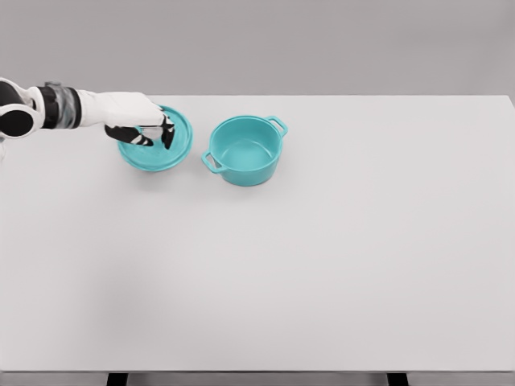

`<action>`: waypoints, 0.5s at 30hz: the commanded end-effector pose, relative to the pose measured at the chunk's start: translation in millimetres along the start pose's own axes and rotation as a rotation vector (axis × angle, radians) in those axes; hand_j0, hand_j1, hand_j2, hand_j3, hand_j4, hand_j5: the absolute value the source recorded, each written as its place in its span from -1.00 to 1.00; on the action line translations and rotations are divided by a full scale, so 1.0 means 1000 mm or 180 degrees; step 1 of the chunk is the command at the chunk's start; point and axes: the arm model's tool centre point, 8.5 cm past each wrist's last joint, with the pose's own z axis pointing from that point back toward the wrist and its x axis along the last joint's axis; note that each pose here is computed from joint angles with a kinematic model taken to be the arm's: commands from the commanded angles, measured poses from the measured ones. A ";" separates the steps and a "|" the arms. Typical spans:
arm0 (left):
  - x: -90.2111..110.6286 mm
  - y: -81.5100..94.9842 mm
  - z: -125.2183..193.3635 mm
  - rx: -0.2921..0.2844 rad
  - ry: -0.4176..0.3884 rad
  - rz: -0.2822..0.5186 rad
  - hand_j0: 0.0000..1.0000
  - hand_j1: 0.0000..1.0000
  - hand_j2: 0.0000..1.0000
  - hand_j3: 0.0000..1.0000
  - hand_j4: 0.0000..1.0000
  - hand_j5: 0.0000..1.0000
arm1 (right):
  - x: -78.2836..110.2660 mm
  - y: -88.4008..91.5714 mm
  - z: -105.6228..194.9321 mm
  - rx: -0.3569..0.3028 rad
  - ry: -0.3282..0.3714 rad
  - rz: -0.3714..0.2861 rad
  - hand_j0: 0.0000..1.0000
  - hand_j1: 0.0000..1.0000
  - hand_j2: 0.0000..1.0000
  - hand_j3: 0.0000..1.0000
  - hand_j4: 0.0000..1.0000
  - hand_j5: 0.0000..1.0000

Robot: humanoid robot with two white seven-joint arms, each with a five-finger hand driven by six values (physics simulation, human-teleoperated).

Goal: Cover the pot with left arm

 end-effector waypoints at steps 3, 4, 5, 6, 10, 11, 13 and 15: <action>0.007 0.010 -0.003 0.0064 -0.0081 -0.0010 -0.07 -0.07 -0.07 -0.07 -0.07 -0.07 | 0.000 0.000 0.000 0.0001 0.0001 -0.0001 1.00 1.00 1.00 1.00 1.00 1.00; 0.008 0.010 -0.004 0.0067 -0.0090 -0.0012 -0.07 -0.07 -0.07 -0.07 -0.07 -0.07 | 0.000 0.000 0.000 0.0001 0.0001 -0.0001 1.00 1.00 1.00 1.00 1.00 1.00; 0.008 0.014 -0.004 0.0080 -0.0089 -0.0026 -0.07 -0.07 -0.07 -0.07 -0.07 -0.07 | 0.000 0.000 0.000 0.0001 0.0001 -0.0001 1.00 1.00 1.00 1.00 1.00 1.00; 0.009 0.017 -0.004 0.0095 -0.0095 -0.0035 -0.07 -0.07 -0.07 -0.07 -0.07 -0.07 | 0.000 0.000 0.000 0.0001 0.0001 -0.0001 1.00 1.00 1.00 1.00 1.00 1.00; 0.015 0.028 -0.010 0.0146 -0.0149 -0.0083 -0.06 -0.06 -0.06 -0.06 -0.06 -0.06 | 0.000 0.000 0.000 0.0001 0.0001 -0.0001 1.00 1.00 1.00 1.00 1.00 1.00; 0.016 0.030 -0.011 0.0154 -0.0159 -0.0085 -0.05 -0.05 -0.05 -0.05 -0.05 -0.05 | 0.000 0.000 0.000 0.0001 0.0001 -0.0001 1.00 1.00 1.00 1.00 1.00 1.00; 0.018 0.034 -0.013 0.0172 -0.0176 -0.0103 -0.03 -0.03 -0.03 -0.03 -0.03 -0.03 | 0.000 0.000 0.000 0.0001 0.0001 -0.0001 1.00 1.00 1.00 1.00 1.00 1.00; 0.022 0.037 -0.017 0.0185 -0.0207 -0.0113 -0.02 -0.02 -0.02 -0.02 -0.02 -0.02 | 0.000 0.000 0.000 0.0001 0.0001 -0.0001 1.00 1.00 1.00 1.00 1.00 1.00</action>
